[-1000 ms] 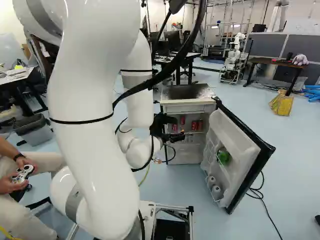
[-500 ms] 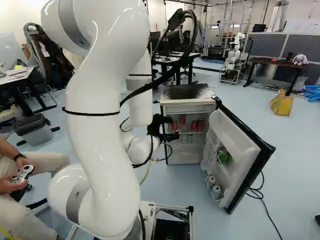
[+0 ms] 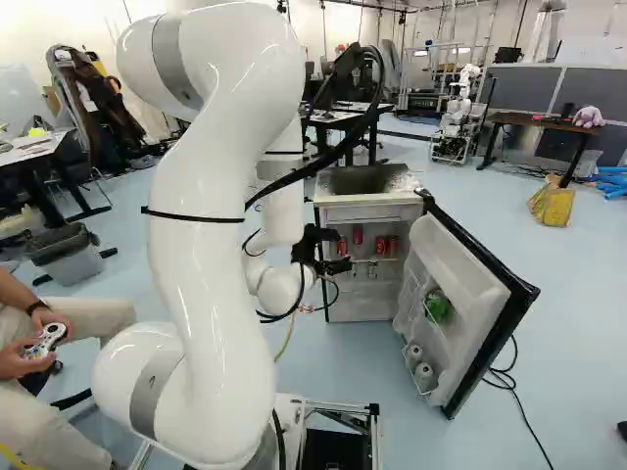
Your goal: Grab a drink from the fridge
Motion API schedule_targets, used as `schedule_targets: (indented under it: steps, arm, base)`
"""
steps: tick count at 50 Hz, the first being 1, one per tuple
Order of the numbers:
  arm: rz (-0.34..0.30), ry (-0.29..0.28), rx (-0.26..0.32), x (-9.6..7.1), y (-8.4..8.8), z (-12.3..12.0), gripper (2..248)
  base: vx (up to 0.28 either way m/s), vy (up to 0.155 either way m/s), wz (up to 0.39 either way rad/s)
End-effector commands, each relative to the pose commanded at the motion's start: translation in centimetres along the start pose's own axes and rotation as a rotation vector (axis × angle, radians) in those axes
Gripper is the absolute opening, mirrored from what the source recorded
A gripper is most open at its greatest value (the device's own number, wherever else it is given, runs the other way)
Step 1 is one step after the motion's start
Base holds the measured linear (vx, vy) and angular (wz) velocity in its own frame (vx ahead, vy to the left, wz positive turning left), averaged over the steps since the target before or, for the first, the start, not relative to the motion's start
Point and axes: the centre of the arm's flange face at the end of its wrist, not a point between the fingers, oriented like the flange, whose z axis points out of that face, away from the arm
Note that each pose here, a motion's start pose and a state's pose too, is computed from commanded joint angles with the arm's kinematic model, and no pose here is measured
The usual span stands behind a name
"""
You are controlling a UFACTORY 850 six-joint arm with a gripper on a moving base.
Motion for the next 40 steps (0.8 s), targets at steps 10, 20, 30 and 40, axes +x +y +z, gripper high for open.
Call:
schedule_targets:
  steps: [10,20,30,40]
  arm:
    - [0.003,0.002,-0.006,0.1,0.2,0.2,247]
    - [0.008,0.004,-0.016,0.1,0.7,0.4,247]
    - [0.015,0.006,-0.026,0.2,1.4,0.7,247]
    - [0.023,0.009,-0.037,0.2,2.2,1.0,247]
  base:
    - [0.000,0.000,0.000]
    - [0.000,0.000,0.000]
    - [0.000,0.000,0.000]
    - [0.000,0.000,0.000]
